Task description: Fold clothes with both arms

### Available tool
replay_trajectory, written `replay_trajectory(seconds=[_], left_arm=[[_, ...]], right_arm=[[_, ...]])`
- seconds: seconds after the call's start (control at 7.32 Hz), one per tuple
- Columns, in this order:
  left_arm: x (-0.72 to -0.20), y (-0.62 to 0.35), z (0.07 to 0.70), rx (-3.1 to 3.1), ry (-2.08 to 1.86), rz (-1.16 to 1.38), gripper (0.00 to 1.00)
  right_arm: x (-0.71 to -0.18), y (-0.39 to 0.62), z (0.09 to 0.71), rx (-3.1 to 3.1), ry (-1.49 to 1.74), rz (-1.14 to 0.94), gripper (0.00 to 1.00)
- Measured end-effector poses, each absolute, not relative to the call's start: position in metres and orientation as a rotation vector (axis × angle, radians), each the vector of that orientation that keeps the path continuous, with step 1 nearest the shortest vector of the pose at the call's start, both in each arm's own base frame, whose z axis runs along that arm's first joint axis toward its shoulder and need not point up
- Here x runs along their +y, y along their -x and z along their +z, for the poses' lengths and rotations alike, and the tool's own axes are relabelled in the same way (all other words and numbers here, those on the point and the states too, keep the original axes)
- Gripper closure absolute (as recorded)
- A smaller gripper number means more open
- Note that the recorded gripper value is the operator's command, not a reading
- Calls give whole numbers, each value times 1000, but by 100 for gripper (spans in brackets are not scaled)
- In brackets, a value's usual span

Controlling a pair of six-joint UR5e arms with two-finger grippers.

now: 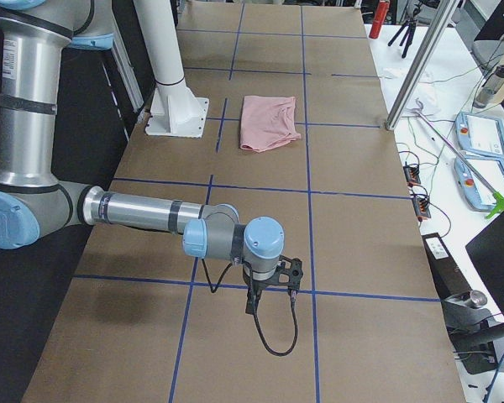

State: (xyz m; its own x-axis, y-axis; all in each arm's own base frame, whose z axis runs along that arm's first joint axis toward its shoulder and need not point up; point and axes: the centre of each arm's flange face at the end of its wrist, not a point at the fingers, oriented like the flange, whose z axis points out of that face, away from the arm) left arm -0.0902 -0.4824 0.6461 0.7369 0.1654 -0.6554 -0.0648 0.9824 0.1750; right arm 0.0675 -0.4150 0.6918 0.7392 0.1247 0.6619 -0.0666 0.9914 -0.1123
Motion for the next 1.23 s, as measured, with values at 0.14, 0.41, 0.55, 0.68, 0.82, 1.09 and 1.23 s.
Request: replay_trajectory(seconds=[0.14, 0.41, 0.55, 0.68, 0.82, 1.09, 1.23], left_arm=[[-482, 90, 646, 736, -142, 126, 0], [-482, 90, 642, 736, -151, 132, 0], [-483, 90, 640, 734, -158, 136, 0], [-483, 90, 640, 733, -161, 139, 0], [-483, 90, 640, 731, -161, 140, 0], [-482, 91, 641, 726, -158, 137, 0], [-482, 91, 642, 725, -157, 136, 0]], right_arm=[[-416, -63, 688, -728, 78, 92, 0], [-418, -60, 680, -729, 63, 78, 0], [-418, -59, 678, -731, 60, 76, 0], [-418, -59, 677, -732, 60, 75, 0], [-418, -59, 678, -733, 61, 75, 0], [-417, -58, 678, -735, 62, 76, 0], [-416, -58, 679, -735, 64, 78, 0]])
